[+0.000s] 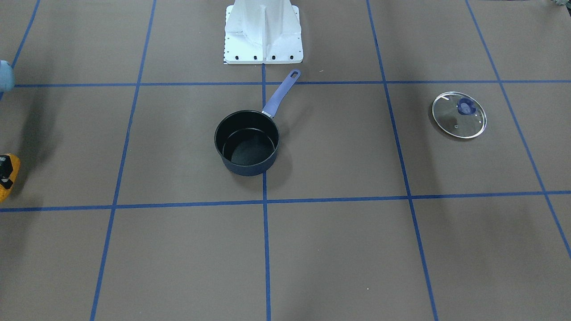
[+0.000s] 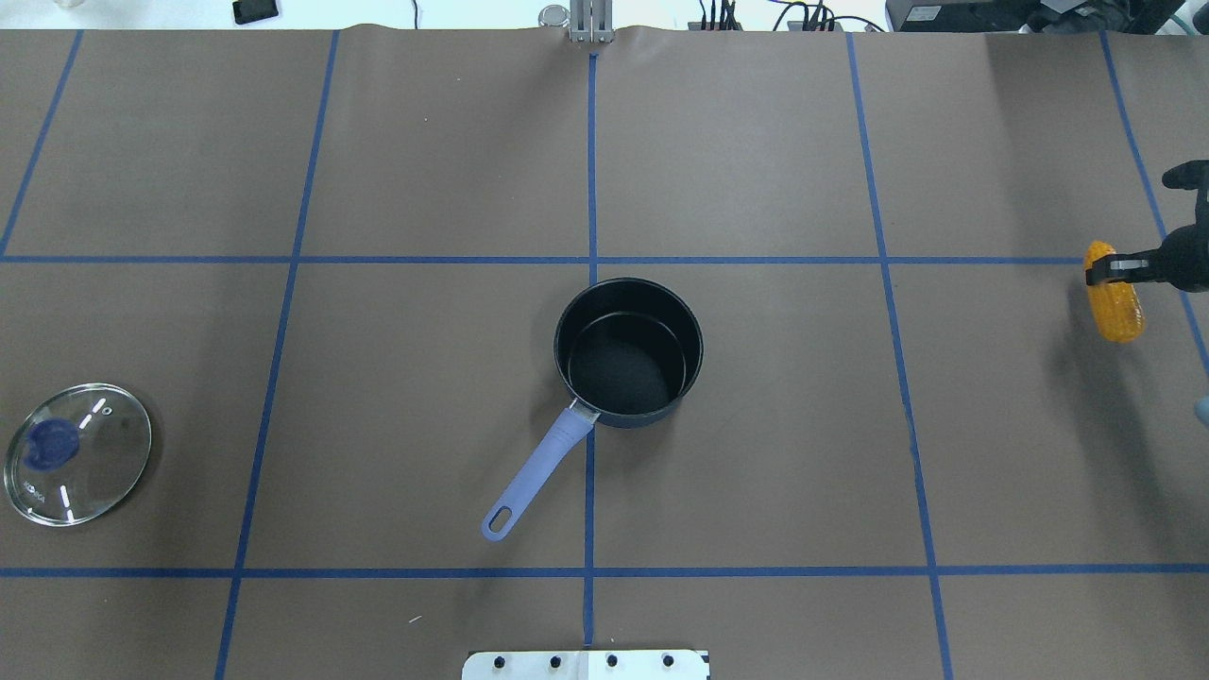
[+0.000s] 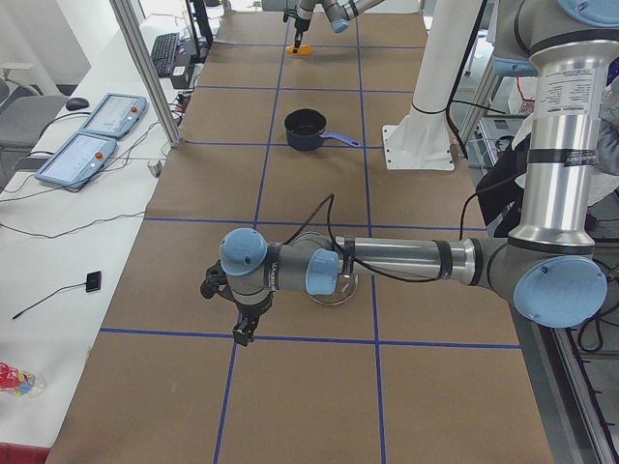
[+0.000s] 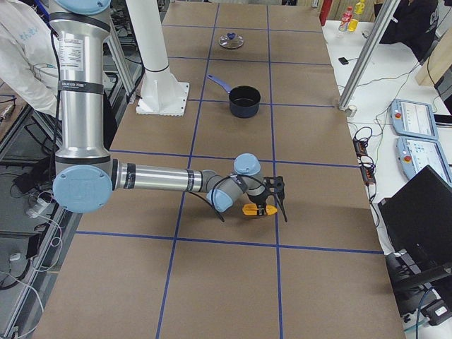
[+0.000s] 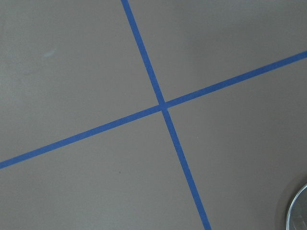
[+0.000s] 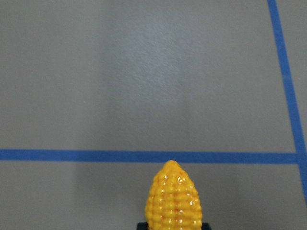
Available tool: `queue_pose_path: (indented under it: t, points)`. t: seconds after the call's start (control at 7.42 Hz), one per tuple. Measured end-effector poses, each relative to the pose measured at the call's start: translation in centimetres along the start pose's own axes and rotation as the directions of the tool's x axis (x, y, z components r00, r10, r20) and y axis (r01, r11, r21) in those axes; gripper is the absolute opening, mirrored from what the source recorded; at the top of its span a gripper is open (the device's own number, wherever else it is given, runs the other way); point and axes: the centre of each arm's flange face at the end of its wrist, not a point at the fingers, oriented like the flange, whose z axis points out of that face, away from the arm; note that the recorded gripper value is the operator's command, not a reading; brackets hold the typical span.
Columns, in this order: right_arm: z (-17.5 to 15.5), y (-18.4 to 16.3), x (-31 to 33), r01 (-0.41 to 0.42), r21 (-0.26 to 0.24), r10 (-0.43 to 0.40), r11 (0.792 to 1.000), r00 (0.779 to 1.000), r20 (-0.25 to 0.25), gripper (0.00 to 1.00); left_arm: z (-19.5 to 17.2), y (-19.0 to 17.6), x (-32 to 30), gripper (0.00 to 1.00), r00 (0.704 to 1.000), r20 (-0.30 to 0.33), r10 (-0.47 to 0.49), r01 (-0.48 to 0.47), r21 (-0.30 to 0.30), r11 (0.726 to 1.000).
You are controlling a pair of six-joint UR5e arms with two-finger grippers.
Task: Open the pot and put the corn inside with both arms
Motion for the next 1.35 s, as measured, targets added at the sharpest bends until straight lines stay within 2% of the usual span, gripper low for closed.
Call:
queue_pose_path:
  t: [0.27, 0.4, 0.67, 0.81, 1.08, 1.21, 1.35]
  points:
    - [-4.1, -5.2, -8.8, 0.018, 0.031, -0.02, 0.999, 0.998, 0.051, 0.0, 0.0, -0.1, 0.1, 0.99, 1.0, 0.0, -0.001, 0.001, 0.001, 1.0]
    - [-6.2, -6.7, -14.2, -0.008, 0.027, 0.006, 1.0, 0.997, 0.075, 0.0, 0.0, 0.0, 0.1, 0.99, 1.0, 0.0, -0.024, 0.024, 0.0, 1.0]
    - [-9.4, -7.5, -26.6, -0.095, -0.016, 0.096, 0.995, 0.99, 0.101, 0.0, -0.3, -0.2, 0.5, 0.99, 0.985, -0.022, -0.172, 0.172, 0.008, 0.985]
    - [-10.3, -6.7, -33.0, -0.129, -0.029, 0.131, 0.991, 0.987, 0.097, 0.0, -0.5, -0.3, 0.8, 0.99, 0.975, -0.03, -0.222, 0.222, 0.011, 0.975]
    - [-10.4, -3.3, -43.9, -0.192, -0.021, 0.193, 0.981, 0.976, 0.098, 0.0, -0.5, -0.4, 0.9, 0.99, 0.967, -0.034, -0.252, 0.253, 0.01, 0.967]
    - [-10.0, -1.1, -47.9, -0.22, -0.011, 0.22, 0.975, 0.97, 0.102, 0.06, -0.5, -0.4, 0.9, 0.99, 0.966, -0.035, -0.256, 0.257, 0.01, 0.966]
    - [-9.3, 1.0, -51.3, -0.246, -0.003, 0.245, 0.969, 0.964, 0.105, 0.27, -0.5, -0.4, 0.9, 0.99, 0.966, -0.035, -0.258, 0.258, 0.009, 0.966]
